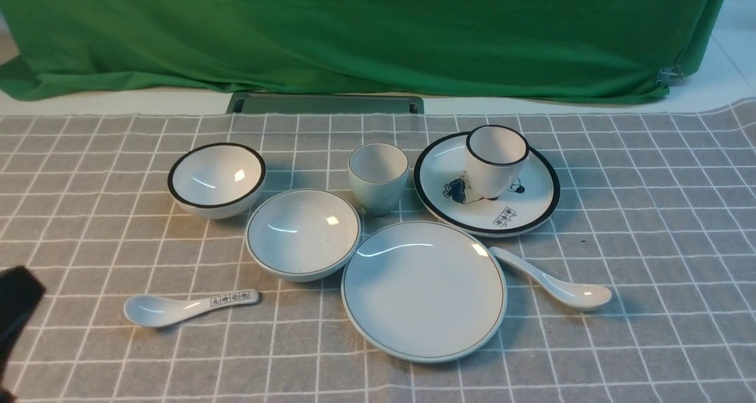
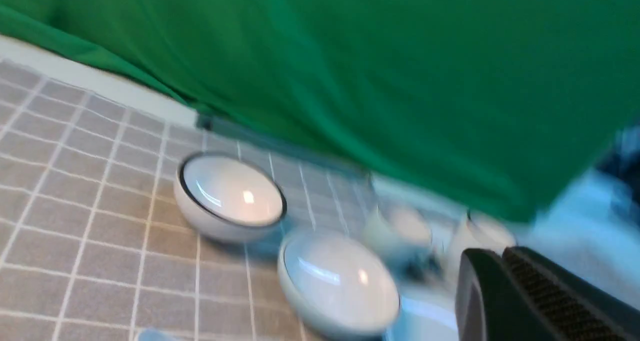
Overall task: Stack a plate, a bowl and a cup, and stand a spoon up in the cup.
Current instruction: Use the left arm to grab a blue rice bowl
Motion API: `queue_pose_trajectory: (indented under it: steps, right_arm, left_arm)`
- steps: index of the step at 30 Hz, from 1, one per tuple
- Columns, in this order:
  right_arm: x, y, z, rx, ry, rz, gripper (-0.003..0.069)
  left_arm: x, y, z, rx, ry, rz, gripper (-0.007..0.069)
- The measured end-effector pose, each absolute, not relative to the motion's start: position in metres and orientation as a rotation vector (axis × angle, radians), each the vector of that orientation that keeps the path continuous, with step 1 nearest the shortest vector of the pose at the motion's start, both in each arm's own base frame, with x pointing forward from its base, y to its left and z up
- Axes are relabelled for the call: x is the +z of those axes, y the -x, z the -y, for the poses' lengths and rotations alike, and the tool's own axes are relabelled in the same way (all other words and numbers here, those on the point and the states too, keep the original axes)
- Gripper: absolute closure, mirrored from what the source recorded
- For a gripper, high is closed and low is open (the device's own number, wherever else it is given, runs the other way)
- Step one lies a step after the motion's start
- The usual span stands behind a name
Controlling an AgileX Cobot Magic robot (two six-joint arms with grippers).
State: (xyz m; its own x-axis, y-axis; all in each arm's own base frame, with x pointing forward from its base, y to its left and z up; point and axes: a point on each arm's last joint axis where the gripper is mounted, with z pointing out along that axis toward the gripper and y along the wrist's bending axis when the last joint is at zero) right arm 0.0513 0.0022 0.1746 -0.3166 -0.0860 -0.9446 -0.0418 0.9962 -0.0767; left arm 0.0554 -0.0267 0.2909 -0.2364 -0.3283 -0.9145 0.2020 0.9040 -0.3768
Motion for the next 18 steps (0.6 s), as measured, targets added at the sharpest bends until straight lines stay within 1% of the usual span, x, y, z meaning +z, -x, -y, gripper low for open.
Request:
queue_pose_trajectory:
  steps: [1,2,5,7,9,12,14,18]
  right_arm:
    - [0.175,-0.051,-0.002,-0.044,0.092,-1.894,0.0417]
    - [0.175,-0.051,-0.002,-0.044,0.092,-1.894,0.0417]
    - [0.175,-0.051,-0.002,-0.044,0.092,-1.894,0.0417]
    - [0.175,-0.051,-0.002,-0.044,0.092,-1.894,0.0417]
    - [0.175,-0.051,-0.002,-0.044,0.092,-1.894,0.0417]
    - [0.175,-0.051,-0.002,-0.044,0.092,-1.894,0.0417]
    - [0.175,-0.051,-0.002,-0.044,0.092,-1.894,0.0417]
    - [0.175,-0.051,-0.002,-0.044,0.092,-1.894,0.0417]
  left_arm:
    - [0.3,-0.065,0.032,-0.462,-0.052,-1.843,0.0608]
    - [0.304,-0.074,0.034,-0.451,-0.145,-1.901,0.0608]
    - [0.313,-0.096,0.043,-0.471,-0.325,-1.985,0.0608]
    - [0.313,-0.104,0.049,-0.492,-0.394,-2.018,0.0608]
    - [0.309,-0.121,0.065,-0.525,-0.549,-2.087,0.0608]
    - [0.304,-0.132,0.078,-0.54,-0.657,-2.135,0.0608]
    - [0.299,-0.147,0.094,-0.538,-0.763,-2.182,0.0608]
    - [0.296,-0.167,0.108,-0.549,-0.815,-2.234,0.0608]
